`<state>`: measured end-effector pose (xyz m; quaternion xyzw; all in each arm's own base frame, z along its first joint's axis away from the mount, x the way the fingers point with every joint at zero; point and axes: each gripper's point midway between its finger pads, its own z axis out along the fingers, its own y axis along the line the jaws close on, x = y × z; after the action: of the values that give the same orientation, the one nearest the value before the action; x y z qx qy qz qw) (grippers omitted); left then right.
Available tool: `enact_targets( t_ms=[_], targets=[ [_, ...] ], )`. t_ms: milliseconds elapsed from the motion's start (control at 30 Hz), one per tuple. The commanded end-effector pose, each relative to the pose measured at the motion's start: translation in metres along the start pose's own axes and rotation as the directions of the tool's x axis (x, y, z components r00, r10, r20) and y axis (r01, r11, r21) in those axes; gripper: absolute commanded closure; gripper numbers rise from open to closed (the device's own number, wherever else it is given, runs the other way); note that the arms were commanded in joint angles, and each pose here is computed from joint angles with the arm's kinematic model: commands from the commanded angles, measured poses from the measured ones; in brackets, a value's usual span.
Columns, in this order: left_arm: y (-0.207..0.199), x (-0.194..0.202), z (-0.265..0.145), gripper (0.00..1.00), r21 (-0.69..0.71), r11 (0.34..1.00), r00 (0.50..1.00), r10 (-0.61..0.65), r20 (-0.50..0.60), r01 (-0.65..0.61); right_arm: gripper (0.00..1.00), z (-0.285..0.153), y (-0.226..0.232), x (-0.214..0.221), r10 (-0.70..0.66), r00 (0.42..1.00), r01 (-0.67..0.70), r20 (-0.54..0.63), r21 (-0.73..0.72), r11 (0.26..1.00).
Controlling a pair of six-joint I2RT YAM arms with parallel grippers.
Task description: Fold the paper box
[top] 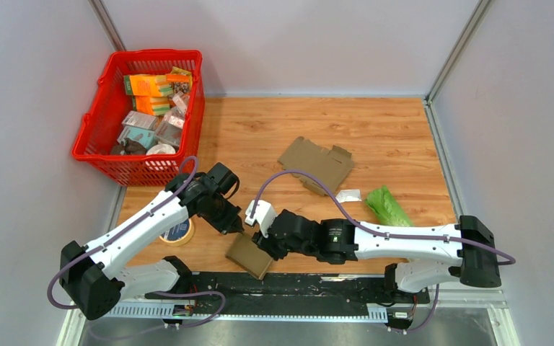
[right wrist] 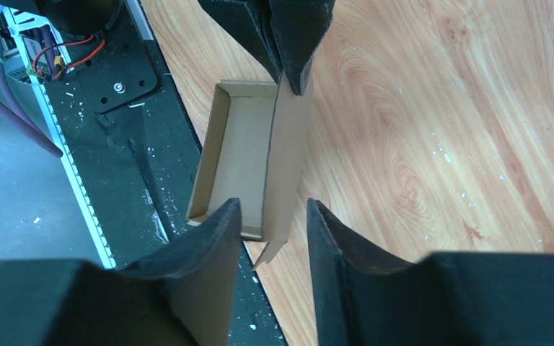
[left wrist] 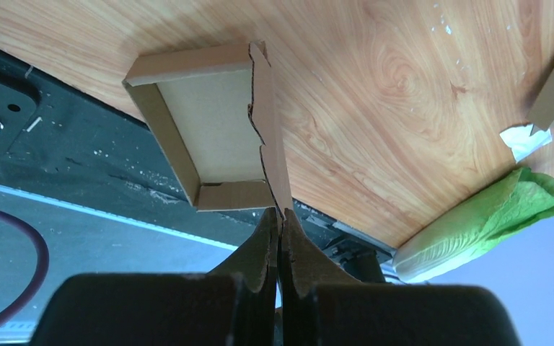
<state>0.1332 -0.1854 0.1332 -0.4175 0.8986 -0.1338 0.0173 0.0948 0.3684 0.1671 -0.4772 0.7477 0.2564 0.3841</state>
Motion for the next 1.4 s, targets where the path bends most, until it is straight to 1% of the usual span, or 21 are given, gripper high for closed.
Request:
enact_targets(
  t_ms=[0, 133, 333, 400, 433, 533, 567, 633, 700, 733, 767, 833, 867, 933, 967, 1067, 1133, 1200, 1233, 1333, 1367],
  targets=[
    [0.007, -0.006, -0.013, 1.0, -0.034, 0.999, 0.999, 0.023, 0.042, -0.022, 0.62, 0.002, -0.008, 0.003, 0.003, 1.0, -0.002, -0.022, 0.053, 0.999],
    [0.009, -0.009, -0.016, 1.0, -0.04, 0.999, 0.998, 0.022, 0.059, -0.02, 0.67, -0.002, -0.014, 0.013, -0.001, 0.999, 0.005, -0.05, 0.081, 0.997],
    [0.006, -0.007, -0.016, 1.0, -0.034, 0.999, 0.999, 0.02, 0.048, -0.018, 0.88, -0.005, -0.021, 0.018, -0.024, 0.998, 0.03, -0.056, 0.105, 0.994],
    [0.003, -0.008, -0.016, 1.0, -0.02, 1.0, 0.998, 0.022, 0.051, -0.021, 1.0, -0.006, -0.023, 0.018, -0.03, 0.998, 0.036, -0.056, 0.117, 0.992],
    [0.002, -0.008, -0.015, 1.0, -0.017, 1.0, 0.998, 0.022, 0.053, -0.021, 1.0, -0.006, -0.025, 0.02, -0.038, 0.997, 0.045, -0.061, 0.123, 0.991],
    [0.001, -0.011, -0.017, 0.82, 0.0, 0.999, 0.997, 0.038, 0.071, -0.038, 1.0, -0.008, -0.031, 0.023, -0.056, 0.997, 0.063, -0.052, 0.15, 0.987],
    [0.001, -0.012, -0.019, 0.7, 0.005, 0.999, 0.996, 0.052, 0.076, -0.052, 1.0, -0.008, -0.033, 0.024, -0.065, 0.997, 0.071, -0.049, 0.154, 0.986],
    [0.002, -0.021, -0.025, 0.61, 0.013, 0.998, 0.989, 0.063, 0.133, -0.065, 1.0, -0.011, -0.035, 0.028, -0.091, 0.995, 0.096, -0.038, 0.152, 0.984],
    [0.006, -0.034, -0.035, 0.44, 0.029, 0.995, 0.974, 0.085, 0.209, -0.093, 1.0, -0.014, -0.038, 0.027, -0.099, 0.995, 0.1, -0.016, 0.155, 0.983],
    [0.006, -0.038, -0.038, 0.43, 0.045, 0.994, 0.969, 0.086, 0.232, -0.099, 1.0, -0.014, -0.038, 0.027, -0.1, 0.995, 0.1, -0.006, 0.156, 0.983],
    [0.003, -0.044, -0.039, 0.25, 0.07, 0.988, 0.956, 0.113, 0.272, -0.136, 1.0, -0.014, -0.039, 0.03, -0.105, 0.994, 0.106, -0.01, 0.155, 0.982],
    [-0.003, -0.052, -0.05, 0.25, 0.156, 0.965, 0.93, 0.151, 0.336, -0.213, 1.0, -0.015, -0.043, 0.03, -0.1, 0.995, 0.099, -0.006, 0.167, 0.981],
    [-0.013, -0.057, -0.047, 0.25, 0.19, 0.924, 0.889, 0.239, 0.391, -0.332, 1.0, -0.014, -0.045, 0.031, -0.097, 0.995, 0.096, -0.005, 0.175, 0.98],
    [-0.033, -0.052, -0.061, 0.24, 0.32, 0.778, 0.797, 0.352, 0.491, -0.541, 1.0, -0.016, -0.051, 0.03, -0.099, 0.995, 0.094, 0.017, 0.194, 0.977],
    [-0.049, -0.041, -0.047, 0.24, 0.359, 0.606, 0.684, 0.471, 0.557, -0.709, 1.0, -0.018, -0.051, 0.028, -0.099, 0.995, 0.092, 0.029, 0.193, 0.977],
    [-0.057, -0.018, -0.032, 0.25, 0.437, 0.309, 0.535, 0.516, 0.669, -0.845, 1.0, -0.025, -0.058, 0.017, -0.151, 0.984, 0.13, 0.097, 0.195, 0.972],
    [-0.056, -0.013, -0.022, 0.28, 0.417, 0.231, 0.472, 0.544, 0.693, -0.879, 1.0, -0.029, -0.064, 0.009, -0.179, 0.974, 0.149, 0.14, 0.201, 0.968],
    [-0.055, -0.014, -0.008, 0.28, 0.381, 0.2, 0.423, 0.573, 0.702, -0.903, 1.0, -0.036, -0.065, 0.0, -0.192, 0.964, 0.161, 0.183, 0.171, 0.972],
    [-0.056, -0.014, -0.007, 0.28, 0.346, 0.157, 0.369, 0.587, 0.72, -0.925, 1.0, -0.037, -0.073, -0.001, -0.182, 0.965, 0.148, 0.19, 0.177, 0.973],
    [-0.065, -0.013, -0.012, 0.28, 0.286, 0.055, 0.265, 0.568, 0.779, -0.957, 1.0, -0.04, -0.081, -0.006, -0.167, 0.966, 0.145, 0.195, 0.125, 0.982],
    [-0.07, -0.014, -0.017, 0.34, 0.263, 0.026, 0.235, 0.543, 0.806, -0.964, 1.0, -0.04, -0.077, -0.006, -0.167, 0.966, 0.152, 0.197, 0.091, 0.984]
  ],
)
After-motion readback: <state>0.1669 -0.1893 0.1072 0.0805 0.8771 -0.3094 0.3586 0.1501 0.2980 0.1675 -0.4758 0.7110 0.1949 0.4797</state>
